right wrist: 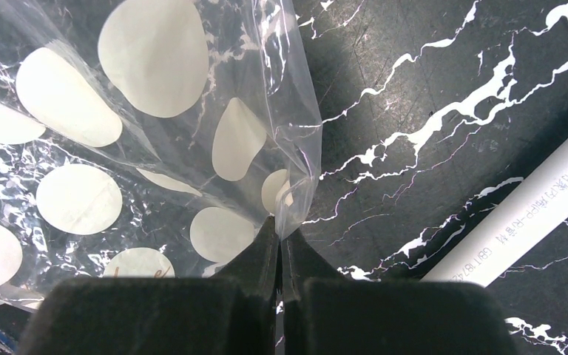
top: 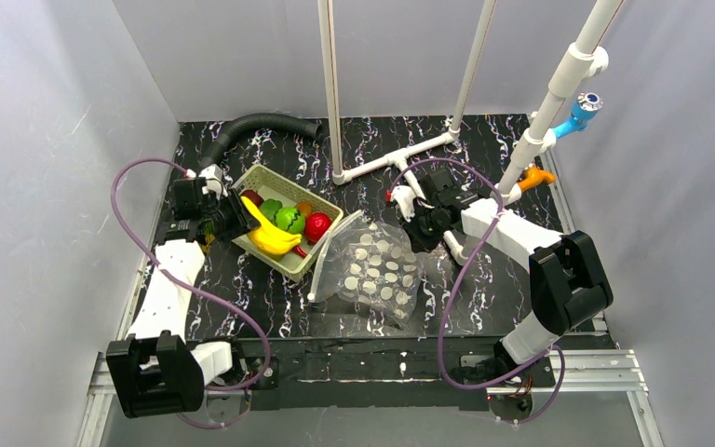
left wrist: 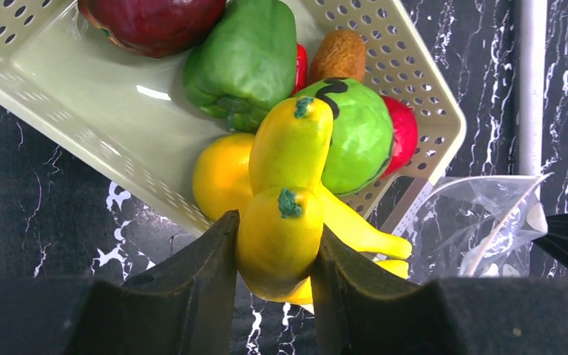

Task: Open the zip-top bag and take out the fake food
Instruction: Place the fake fruit in the bin.

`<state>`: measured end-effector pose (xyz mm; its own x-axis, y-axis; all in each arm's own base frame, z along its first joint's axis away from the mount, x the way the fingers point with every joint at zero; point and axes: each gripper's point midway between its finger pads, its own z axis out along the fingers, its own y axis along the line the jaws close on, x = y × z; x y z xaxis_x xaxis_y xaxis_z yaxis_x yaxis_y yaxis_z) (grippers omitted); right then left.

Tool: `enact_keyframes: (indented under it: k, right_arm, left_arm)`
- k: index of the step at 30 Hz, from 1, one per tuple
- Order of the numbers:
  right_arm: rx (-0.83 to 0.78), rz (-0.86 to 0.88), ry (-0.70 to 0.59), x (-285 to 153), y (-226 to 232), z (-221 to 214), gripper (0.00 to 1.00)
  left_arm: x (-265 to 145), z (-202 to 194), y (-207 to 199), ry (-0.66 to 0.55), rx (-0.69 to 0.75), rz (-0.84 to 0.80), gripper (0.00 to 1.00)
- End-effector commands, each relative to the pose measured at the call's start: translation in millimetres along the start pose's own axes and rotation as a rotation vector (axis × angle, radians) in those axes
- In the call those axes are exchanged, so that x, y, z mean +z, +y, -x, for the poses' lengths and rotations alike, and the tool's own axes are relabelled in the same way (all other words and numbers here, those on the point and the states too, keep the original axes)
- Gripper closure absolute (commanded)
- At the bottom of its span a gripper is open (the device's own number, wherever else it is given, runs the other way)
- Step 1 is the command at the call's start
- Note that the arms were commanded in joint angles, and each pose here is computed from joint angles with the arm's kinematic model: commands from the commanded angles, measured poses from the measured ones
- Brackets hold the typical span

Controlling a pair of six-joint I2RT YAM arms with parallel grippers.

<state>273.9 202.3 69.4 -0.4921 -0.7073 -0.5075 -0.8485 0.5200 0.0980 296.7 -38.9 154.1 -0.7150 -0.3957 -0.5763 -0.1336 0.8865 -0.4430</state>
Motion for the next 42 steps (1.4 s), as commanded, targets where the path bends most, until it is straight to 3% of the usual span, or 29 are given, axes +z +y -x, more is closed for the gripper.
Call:
enact_keyframes:
  k: [1, 5, 17, 23, 32, 37, 42]
  right_arm:
    - [0.0, 0.008, -0.015, 1, -1, 3, 0.99]
    - [-0.003, 0.007, -0.017, 0, -1, 4, 0.98]
    - [-0.005, 0.015, -0.019, -1, 1, 4, 0.94]
    - [-0.014, -0.001, -0.037, -7, -1, 8, 0.93]
    - [-0.02, 0.007, -0.07, -14, 3, 15, 0.77]
    - [-0.027, 0.017, -0.103, -21, 7, 22, 0.54]
    - [-0.041, 0.015, -0.131, -32, 9, 31, 0.39]
  left_arm:
    - [9, 1, 5, 0.062, 0.011, 0.012, 1.0]
    - [21, 1, 11, 0.111, -0.009, 0.027, 0.98]
    - [22, 20, 19, 0.08, -0.003, 0.098, 0.22]
    - [2, 27, 16, 0.0, 0.02, 0.102, 0.02]
    - [-34, 19, 5, -0.105, 0.041, 0.067, 0.02]
    - [-53, -2, -4, -0.138, 0.029, 0.007, 0.02]
    - [-73, -21, -18, -0.161, 0.014, -0.076, 0.02]
